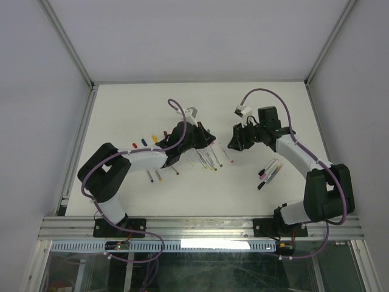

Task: Open the pen caps
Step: Place the pen cap at the center of the board, then move the pen cap to the center of the board.

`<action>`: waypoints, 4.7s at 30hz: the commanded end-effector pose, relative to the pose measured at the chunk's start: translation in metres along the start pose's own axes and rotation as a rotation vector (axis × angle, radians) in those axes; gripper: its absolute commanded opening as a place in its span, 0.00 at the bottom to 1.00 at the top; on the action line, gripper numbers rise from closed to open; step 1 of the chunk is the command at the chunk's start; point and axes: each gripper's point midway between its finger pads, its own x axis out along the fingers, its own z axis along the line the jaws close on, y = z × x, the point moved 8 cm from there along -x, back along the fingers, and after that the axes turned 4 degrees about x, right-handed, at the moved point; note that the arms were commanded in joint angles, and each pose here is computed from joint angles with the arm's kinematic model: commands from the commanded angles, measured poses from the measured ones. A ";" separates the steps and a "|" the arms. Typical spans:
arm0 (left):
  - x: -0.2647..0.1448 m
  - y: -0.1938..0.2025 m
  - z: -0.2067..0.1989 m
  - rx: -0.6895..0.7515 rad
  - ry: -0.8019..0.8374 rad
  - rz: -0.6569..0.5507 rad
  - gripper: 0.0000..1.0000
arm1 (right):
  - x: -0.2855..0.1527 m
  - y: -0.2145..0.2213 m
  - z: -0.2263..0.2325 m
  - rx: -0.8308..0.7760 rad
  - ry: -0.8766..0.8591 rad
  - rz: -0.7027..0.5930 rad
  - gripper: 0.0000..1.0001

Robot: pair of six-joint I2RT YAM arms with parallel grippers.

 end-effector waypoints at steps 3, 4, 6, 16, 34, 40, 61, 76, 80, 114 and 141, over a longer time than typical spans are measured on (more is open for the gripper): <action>0.035 -0.017 -0.009 0.039 -0.098 -0.003 0.00 | -0.021 -0.030 0.000 -0.069 0.037 -0.110 0.42; 0.042 -0.015 -0.007 0.041 -0.116 0.010 0.00 | -0.022 -0.030 -0.001 -0.066 0.042 -0.113 0.42; 0.054 -0.015 -0.006 0.052 -0.143 0.036 0.00 | -0.023 -0.030 -0.002 -0.061 0.048 -0.118 0.42; 0.098 -0.014 0.006 0.124 -0.280 0.095 0.00 | -0.027 -0.030 -0.006 -0.048 0.059 -0.132 0.41; 0.131 -0.013 0.025 0.220 -0.402 0.114 0.13 | -0.027 -0.029 -0.009 -0.039 0.055 -0.132 0.42; 0.132 -0.017 0.026 0.228 -0.410 0.112 0.19 | -0.029 -0.030 -0.009 -0.035 0.053 -0.139 0.41; 0.021 -0.107 -0.054 0.355 -0.147 -0.147 0.39 | -0.064 -0.035 0.000 -0.160 -0.048 -0.218 0.42; -0.150 -0.046 -0.015 0.350 0.202 -0.365 0.99 | -0.103 -0.024 -0.015 -0.417 -0.110 -0.120 0.46; -0.173 -0.028 -0.003 0.312 0.247 -0.391 0.99 | -0.120 -0.018 -0.042 -0.518 -0.146 -0.033 0.46; -0.186 -0.004 0.016 0.256 0.256 -0.389 0.99 | 0.053 -0.078 -0.175 -0.039 0.376 0.274 0.43; -0.188 -0.003 0.015 0.242 0.267 -0.387 0.99 | 0.103 -0.062 -0.079 -0.137 0.188 0.374 0.03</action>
